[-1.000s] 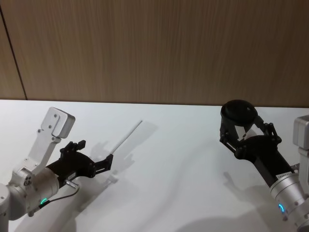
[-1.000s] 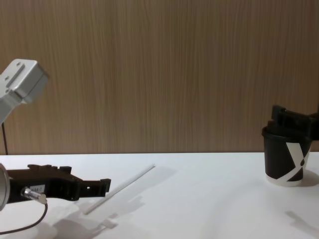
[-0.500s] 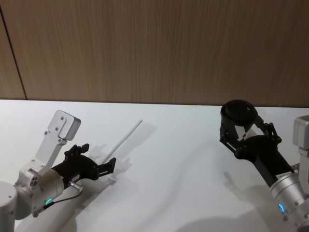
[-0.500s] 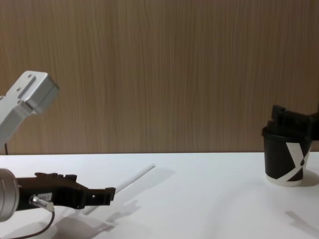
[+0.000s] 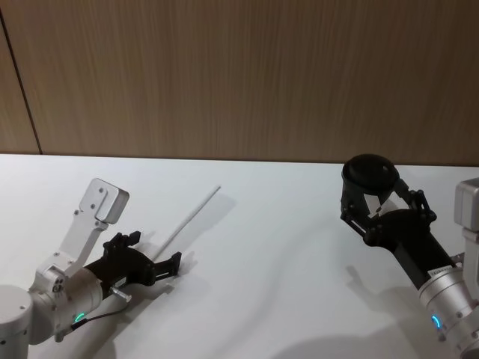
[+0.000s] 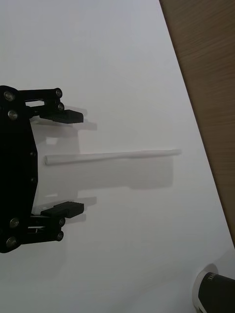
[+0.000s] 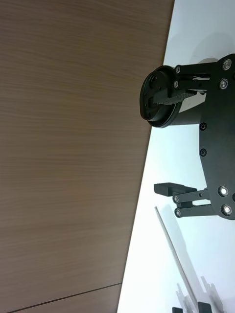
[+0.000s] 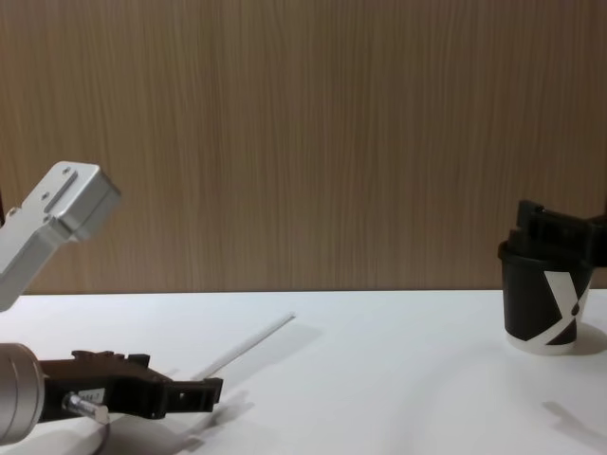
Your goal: Pick up the straw with one hand, pass it to the other hand, and insert it into the cup.
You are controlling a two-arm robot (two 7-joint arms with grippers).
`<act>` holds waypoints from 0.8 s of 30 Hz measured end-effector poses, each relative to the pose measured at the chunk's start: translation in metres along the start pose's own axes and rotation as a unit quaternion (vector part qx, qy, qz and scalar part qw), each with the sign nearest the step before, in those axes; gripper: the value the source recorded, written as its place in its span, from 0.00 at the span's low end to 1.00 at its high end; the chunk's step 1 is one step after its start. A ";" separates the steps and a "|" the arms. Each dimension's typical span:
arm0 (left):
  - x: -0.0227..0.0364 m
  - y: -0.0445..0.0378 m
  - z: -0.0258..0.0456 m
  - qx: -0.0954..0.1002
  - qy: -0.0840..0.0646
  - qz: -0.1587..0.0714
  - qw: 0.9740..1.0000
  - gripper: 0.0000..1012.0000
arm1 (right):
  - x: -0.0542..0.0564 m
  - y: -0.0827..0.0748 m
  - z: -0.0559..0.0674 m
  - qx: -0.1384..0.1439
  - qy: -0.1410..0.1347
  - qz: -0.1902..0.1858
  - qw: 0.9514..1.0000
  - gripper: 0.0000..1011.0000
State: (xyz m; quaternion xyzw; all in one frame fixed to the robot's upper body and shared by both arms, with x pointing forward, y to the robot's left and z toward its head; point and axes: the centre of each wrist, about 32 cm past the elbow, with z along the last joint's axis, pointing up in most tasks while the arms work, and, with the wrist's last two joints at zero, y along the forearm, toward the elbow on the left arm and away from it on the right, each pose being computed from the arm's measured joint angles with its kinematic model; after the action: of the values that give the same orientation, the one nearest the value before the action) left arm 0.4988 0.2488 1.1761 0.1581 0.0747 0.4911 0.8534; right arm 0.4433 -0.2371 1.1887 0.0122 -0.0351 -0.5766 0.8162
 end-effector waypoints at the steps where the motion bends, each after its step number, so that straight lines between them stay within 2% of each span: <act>1: -0.0001 -0.0003 -0.0003 0.000 0.000 0.000 1.000 0.99 | 0.000 0.000 0.000 0.000 0.000 0.000 1.000 0.99; 21: -0.0009 -0.0029 -0.0040 0.002 0.003 0.001 1.000 0.99 | 0.000 0.000 0.000 0.000 0.000 0.000 1.000 0.99; 24: -0.0011 -0.0029 -0.0044 0.002 0.003 0.002 1.000 0.94 | 0.000 0.000 0.000 0.000 0.000 0.000 1.000 0.99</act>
State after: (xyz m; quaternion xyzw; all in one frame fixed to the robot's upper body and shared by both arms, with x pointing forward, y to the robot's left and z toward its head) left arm 0.4993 0.2473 1.1709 0.1579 0.0781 0.4930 0.8520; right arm 0.4433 -0.2371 1.1887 0.0122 -0.0351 -0.5766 0.8162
